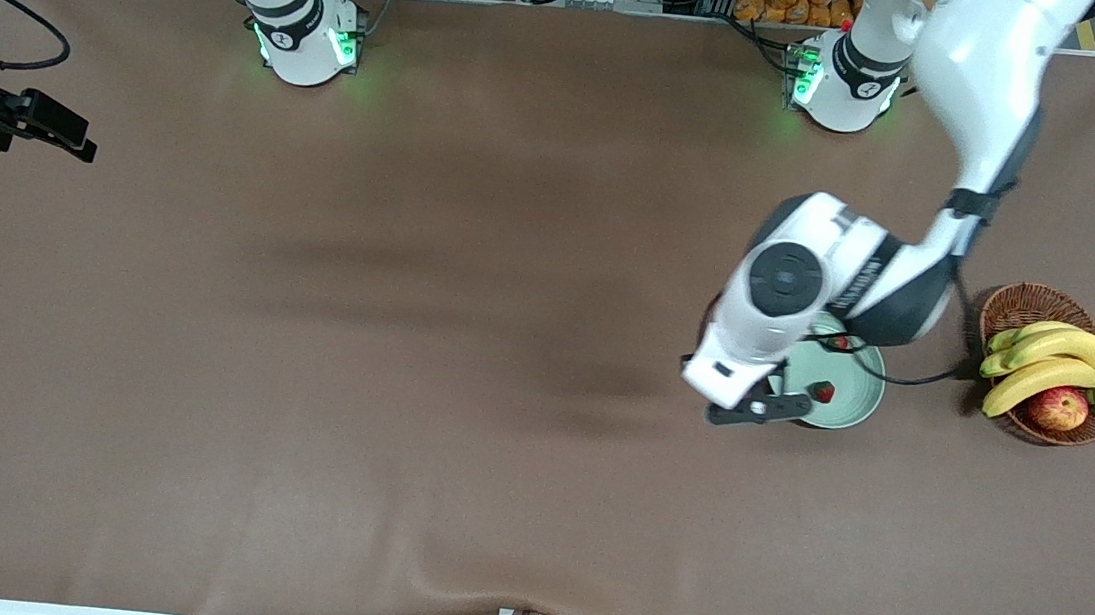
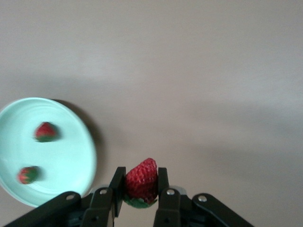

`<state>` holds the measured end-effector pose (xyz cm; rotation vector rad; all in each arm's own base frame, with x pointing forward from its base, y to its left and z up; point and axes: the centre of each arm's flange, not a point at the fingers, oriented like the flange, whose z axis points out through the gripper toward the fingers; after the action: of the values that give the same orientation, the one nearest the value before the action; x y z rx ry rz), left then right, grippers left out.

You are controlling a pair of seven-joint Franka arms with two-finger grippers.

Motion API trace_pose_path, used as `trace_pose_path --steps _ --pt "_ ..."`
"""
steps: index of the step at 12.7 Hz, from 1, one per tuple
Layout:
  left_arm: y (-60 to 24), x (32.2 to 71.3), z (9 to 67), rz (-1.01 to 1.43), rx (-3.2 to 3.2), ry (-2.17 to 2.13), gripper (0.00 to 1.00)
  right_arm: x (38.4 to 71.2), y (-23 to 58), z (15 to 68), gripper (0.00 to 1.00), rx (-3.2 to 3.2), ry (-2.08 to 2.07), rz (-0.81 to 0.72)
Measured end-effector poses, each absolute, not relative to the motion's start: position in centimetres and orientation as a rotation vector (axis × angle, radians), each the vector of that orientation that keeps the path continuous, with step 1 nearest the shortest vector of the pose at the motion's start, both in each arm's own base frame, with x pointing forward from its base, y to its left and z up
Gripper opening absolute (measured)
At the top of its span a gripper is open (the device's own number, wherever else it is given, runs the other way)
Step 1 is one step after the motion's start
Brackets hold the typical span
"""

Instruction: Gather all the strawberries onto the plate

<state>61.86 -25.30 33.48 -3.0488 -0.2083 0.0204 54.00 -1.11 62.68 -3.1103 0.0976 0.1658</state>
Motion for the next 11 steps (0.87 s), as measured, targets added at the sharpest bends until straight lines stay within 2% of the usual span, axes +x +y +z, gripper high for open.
trace_pose_path --steps 4,10,11 --pt "-13.5 61.7 30.5 0.169 -3.102 -0.101 0.32 54.0 -1.2 62.8 1.00 -3.111 0.100 0.160" --pt "-11.6 58.2 22.7 0.096 -3.164 -0.015 0.32 54.1 -1.1 62.7 1.00 -3.111 0.098 0.159" --pt "-11.2 58.1 22.2 0.097 -3.169 -0.019 0.38 54.1 -1.0 62.7 1.00 -3.111 0.098 0.160"
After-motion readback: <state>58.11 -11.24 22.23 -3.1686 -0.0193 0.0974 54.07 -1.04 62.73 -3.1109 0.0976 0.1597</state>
